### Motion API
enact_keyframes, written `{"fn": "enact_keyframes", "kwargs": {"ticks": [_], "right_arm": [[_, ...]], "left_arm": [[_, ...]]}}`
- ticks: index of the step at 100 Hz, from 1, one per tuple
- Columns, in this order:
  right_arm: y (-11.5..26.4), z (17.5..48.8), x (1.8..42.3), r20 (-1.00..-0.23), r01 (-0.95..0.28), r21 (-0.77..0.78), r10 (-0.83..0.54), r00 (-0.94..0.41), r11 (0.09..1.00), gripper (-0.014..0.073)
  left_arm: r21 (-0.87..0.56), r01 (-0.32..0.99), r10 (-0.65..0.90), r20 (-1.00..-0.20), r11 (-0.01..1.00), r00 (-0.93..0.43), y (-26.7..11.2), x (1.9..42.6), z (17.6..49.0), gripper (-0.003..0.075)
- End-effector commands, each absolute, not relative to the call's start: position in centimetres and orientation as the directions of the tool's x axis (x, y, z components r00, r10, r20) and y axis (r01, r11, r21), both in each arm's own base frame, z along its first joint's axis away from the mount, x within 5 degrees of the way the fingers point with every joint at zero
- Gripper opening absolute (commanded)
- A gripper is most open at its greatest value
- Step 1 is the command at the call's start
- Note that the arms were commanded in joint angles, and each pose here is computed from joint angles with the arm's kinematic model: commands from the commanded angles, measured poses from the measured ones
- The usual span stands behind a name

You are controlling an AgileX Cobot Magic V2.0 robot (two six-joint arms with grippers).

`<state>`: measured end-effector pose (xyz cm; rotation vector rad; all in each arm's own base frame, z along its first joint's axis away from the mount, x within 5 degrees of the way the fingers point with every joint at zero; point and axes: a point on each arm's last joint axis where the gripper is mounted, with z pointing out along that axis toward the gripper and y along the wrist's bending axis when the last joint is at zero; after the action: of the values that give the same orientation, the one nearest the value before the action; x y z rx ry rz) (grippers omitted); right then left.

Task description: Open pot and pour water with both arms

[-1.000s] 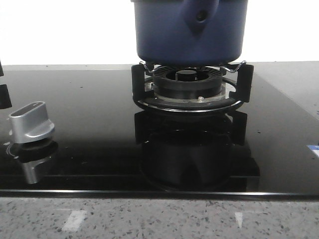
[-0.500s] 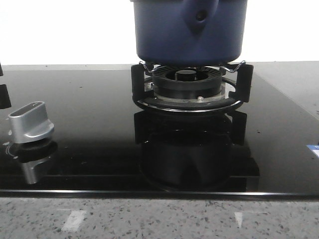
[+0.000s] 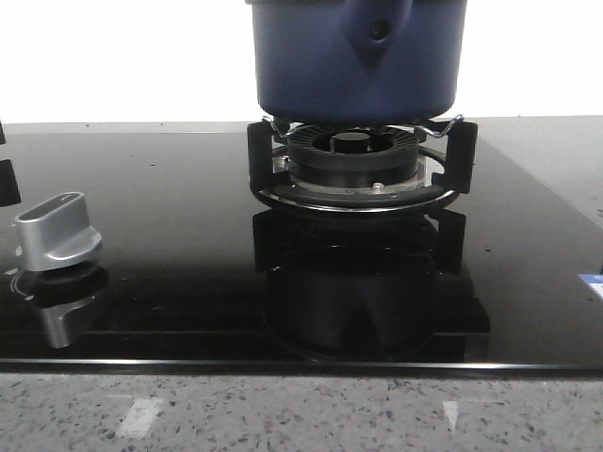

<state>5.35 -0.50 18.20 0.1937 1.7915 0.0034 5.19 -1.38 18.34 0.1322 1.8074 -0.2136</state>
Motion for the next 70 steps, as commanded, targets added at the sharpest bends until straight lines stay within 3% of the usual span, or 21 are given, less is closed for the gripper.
{"fn": "enact_keyframes", "kwargs": {"ticks": [1,16,70], "right_arm": [[-0.62,17.98,5.41,-0.982,0.133,0.076,0.097,-0.160,0.988,-0.0074],[-0.59,17.42,5.29,-0.970,0.136,0.074,0.103,-0.221,0.988,-0.0074],[-0.60,17.45,5.30,-0.971,0.136,0.074,0.102,-0.218,0.988,-0.0074]], "left_arm": [[-0.084,0.198,-0.041,-0.976,0.977,-0.212,-1.33,5.21,17.82,-0.0020],[-0.084,0.198,-0.041,-0.976,0.977,-0.212,-1.33,5.21,17.82,-0.0020],[-0.084,0.198,-0.041,-0.976,0.977,-0.212,-1.33,5.21,17.82,-0.0020]]}}
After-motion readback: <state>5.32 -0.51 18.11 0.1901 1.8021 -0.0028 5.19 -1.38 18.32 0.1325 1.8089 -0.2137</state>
